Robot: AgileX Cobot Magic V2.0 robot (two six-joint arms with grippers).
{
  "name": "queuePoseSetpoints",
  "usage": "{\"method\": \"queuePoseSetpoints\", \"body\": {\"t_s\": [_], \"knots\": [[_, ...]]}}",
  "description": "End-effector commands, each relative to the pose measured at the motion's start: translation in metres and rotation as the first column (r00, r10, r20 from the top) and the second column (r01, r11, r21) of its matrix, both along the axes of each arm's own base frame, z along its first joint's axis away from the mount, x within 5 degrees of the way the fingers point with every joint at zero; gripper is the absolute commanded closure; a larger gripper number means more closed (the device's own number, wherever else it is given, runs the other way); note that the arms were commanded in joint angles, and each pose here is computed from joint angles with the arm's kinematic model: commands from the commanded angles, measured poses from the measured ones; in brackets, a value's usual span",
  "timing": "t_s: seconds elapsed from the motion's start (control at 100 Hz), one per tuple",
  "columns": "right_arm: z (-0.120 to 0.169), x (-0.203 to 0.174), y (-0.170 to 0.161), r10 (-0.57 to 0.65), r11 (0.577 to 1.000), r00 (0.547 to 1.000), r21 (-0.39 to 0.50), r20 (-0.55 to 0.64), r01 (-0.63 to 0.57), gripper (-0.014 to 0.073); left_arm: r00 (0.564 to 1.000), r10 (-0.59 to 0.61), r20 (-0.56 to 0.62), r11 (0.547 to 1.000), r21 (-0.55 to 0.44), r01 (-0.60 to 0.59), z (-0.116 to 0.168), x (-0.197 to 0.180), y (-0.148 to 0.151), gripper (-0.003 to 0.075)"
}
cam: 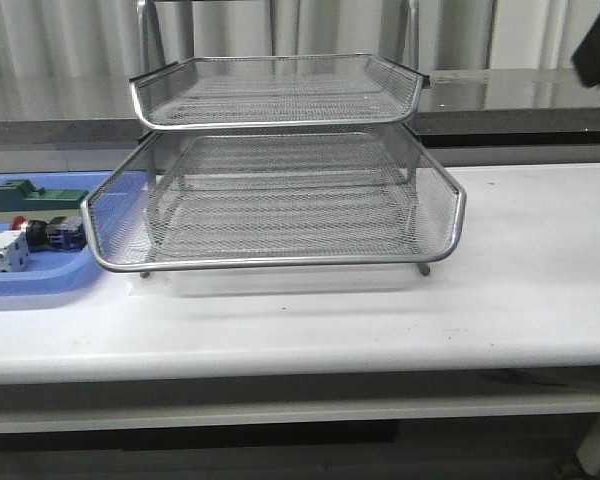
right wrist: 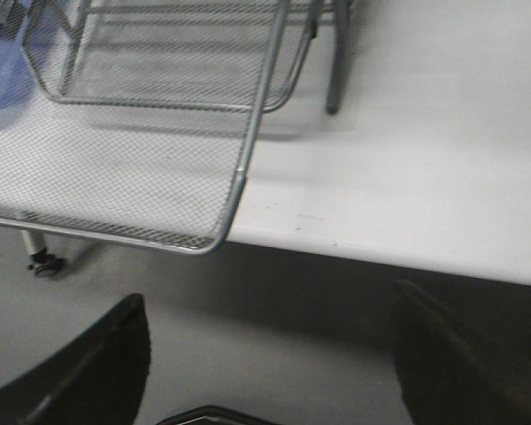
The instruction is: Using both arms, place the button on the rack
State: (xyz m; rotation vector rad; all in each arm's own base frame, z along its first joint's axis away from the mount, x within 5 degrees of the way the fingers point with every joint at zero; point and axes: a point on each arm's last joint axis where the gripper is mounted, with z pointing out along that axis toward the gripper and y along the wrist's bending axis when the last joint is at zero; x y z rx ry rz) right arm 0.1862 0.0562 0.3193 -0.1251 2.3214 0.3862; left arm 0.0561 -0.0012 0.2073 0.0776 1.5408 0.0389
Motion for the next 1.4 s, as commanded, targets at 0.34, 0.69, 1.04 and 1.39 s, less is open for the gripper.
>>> {"method": "queuePoseSetpoints", "body": {"t_s": [0.34,0.69,1.04,1.39], "knots": [[0.036,-0.070,-0.045,-0.223,0.956,0.967,-0.165,0.126,0.242,0.0053,0.998,-0.015,0.066,1.000,-0.020,0.017,-0.007,-0.001,-0.001,0.0741],[0.040,-0.098,-0.051,-0.238,0.954,0.961,-0.153,0.141,0.259,0.0474,0.998,-0.015,0.066,1.000,-0.020,0.017,-0.007,-0.001,-0.001,0.0741],[0.040,-0.098,-0.052,-0.239,0.953,0.962,-0.155,0.133,0.259,0.0662,0.998,-0.015,0.066,1.000,-0.020,0.017,-0.007,-0.001,-0.001,0.0741],[0.040,-0.098,-0.052,-0.239,0.953,0.962,-0.155,0.133,0.259,0.0662,0.998,-0.015,0.066,1.000,-0.020,0.017,-0.007,-0.001,-0.001,0.0741]]}}
